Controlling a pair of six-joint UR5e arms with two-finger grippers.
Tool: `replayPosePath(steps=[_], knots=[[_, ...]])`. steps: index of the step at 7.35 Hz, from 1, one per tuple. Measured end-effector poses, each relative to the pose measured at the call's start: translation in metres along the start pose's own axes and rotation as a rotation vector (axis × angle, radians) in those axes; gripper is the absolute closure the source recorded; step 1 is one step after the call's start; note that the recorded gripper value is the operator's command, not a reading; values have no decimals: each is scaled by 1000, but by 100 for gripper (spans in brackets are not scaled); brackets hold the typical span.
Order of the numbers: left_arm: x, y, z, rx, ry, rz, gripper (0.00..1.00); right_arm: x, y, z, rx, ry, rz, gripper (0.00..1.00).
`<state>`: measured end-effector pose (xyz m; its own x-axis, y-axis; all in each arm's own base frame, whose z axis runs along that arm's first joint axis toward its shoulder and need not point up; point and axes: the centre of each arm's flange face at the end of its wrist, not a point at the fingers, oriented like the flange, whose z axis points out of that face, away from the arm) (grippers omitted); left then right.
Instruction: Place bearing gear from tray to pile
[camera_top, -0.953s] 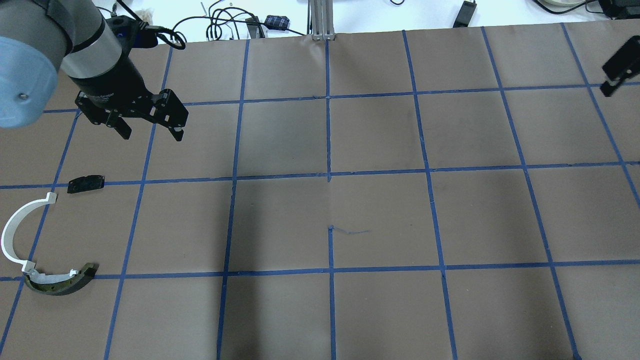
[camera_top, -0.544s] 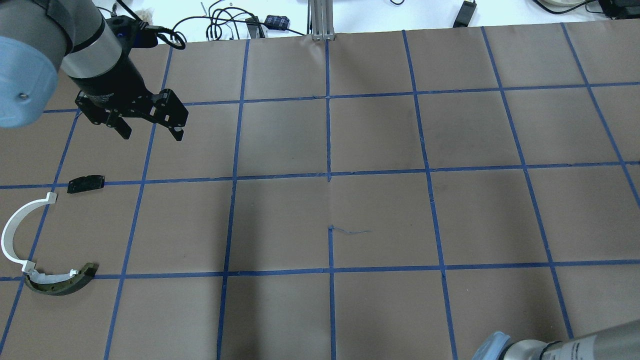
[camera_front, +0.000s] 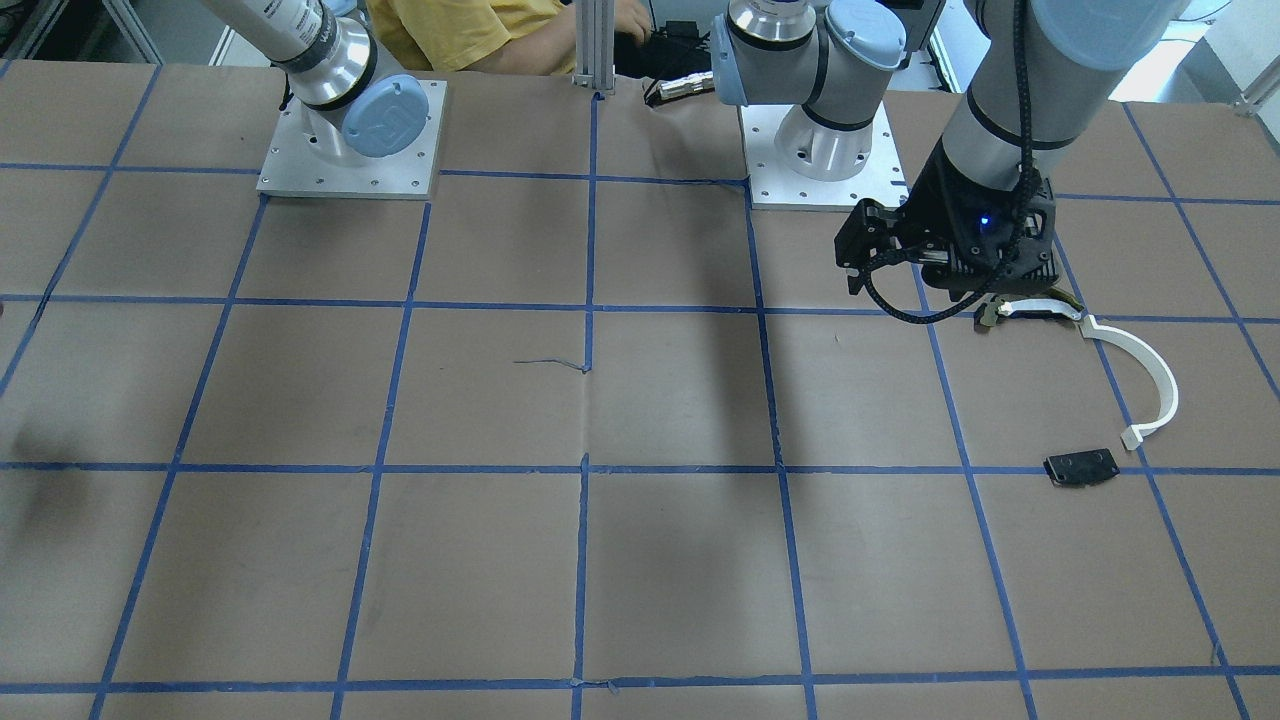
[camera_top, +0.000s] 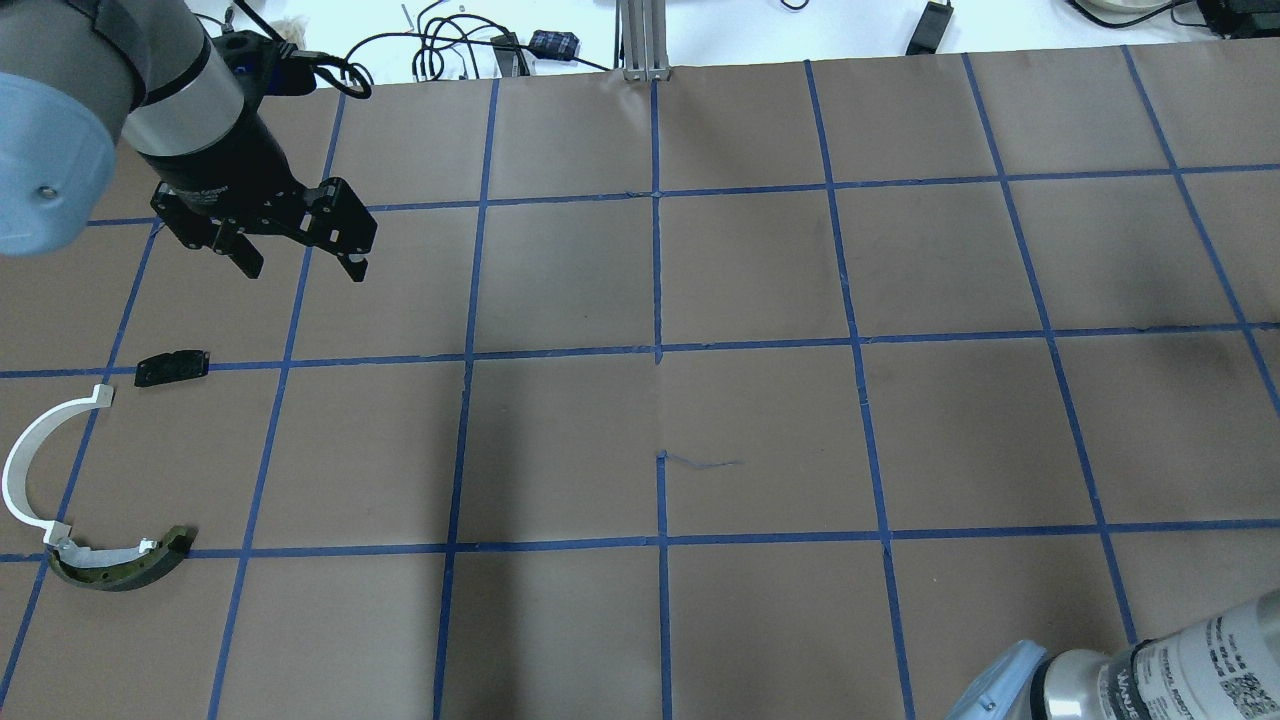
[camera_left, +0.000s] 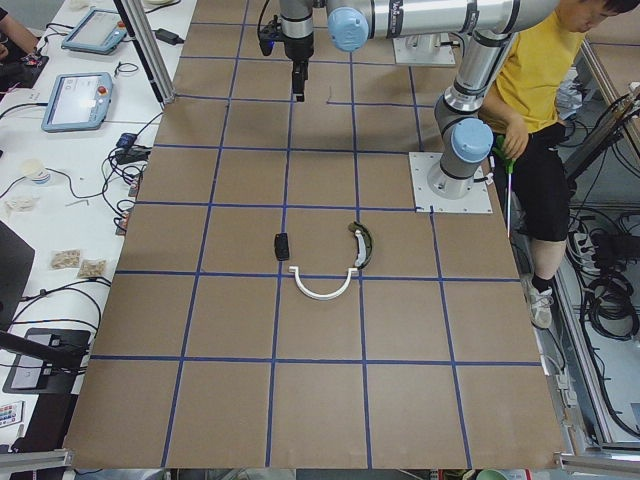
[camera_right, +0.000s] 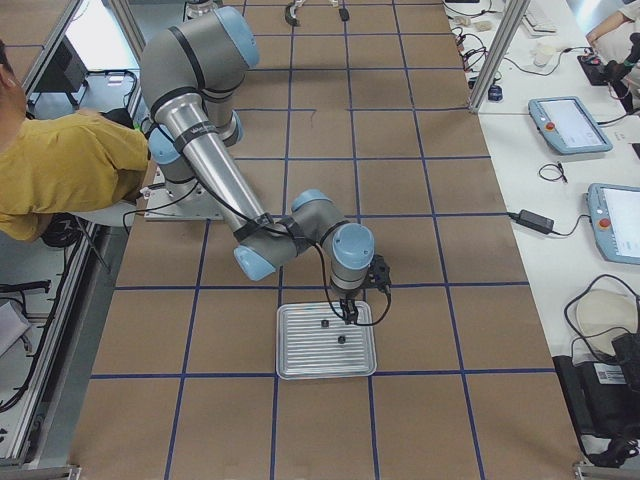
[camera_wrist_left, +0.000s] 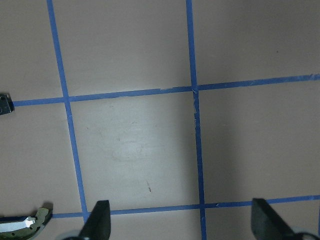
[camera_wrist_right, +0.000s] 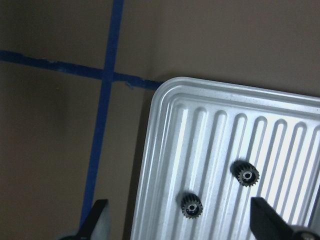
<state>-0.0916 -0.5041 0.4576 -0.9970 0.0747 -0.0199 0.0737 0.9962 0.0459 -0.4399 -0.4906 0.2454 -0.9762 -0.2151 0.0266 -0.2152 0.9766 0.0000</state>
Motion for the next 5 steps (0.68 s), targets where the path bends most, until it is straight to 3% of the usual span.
replayPosePath(steps=[3,5], knots=[[0,0,0,0,0,1,0,27,-3,32,13,29,-63,6],[0,0,0,0,0,1,0,39,-2,52,-15,22,-70,19]])
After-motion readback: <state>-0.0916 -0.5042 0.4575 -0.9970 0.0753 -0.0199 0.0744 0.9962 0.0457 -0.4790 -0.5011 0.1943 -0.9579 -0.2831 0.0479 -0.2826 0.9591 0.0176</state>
